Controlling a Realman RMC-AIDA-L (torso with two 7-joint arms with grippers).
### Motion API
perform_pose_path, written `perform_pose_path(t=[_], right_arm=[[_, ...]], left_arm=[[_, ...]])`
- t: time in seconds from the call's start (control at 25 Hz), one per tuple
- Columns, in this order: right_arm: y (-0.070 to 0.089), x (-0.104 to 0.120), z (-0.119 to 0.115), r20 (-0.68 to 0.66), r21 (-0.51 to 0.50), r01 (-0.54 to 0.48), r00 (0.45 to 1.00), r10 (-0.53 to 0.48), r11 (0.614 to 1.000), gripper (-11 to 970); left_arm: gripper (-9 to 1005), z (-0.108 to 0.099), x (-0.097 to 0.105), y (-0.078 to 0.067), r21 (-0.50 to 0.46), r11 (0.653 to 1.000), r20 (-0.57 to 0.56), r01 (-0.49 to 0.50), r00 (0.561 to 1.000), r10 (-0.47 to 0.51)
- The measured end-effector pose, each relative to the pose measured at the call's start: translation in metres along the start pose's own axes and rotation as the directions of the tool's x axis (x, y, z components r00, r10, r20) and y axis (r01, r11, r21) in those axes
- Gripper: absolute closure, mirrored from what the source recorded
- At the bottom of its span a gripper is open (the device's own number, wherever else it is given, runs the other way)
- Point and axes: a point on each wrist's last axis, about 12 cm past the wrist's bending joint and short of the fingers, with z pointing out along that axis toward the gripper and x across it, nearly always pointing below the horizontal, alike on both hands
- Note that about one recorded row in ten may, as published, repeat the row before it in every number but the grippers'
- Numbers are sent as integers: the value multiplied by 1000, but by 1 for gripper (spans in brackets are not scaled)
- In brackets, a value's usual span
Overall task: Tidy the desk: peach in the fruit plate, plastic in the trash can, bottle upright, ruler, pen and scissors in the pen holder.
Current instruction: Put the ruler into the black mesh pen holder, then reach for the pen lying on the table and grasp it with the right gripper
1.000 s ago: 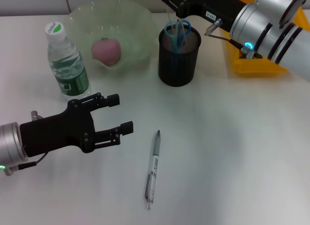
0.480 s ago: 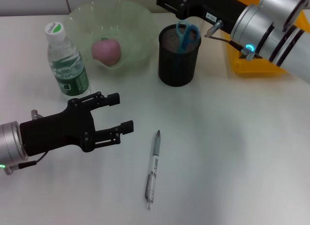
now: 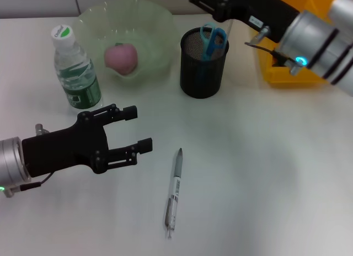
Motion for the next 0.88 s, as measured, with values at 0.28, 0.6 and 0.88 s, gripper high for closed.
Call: perform_pose_path(t=[0.28, 0.6, 0.88], right_arm=[[13, -5, -60, 154, -80, -76, 984, 87, 994, 287], [25, 1, -97, 148, -129, -102, 982, 121, 986, 288], [29, 10, -103, -3, -205, -153, 988, 156, 967, 287]], left_arm=[[199, 5, -5, 4, 6, 1000, -1, -20, 1000, 20], [199, 10, -11, 10, 5, 999, 1, -45, 999, 45], [199, 10, -15, 13, -6, 999, 22, -54, 998, 54]])
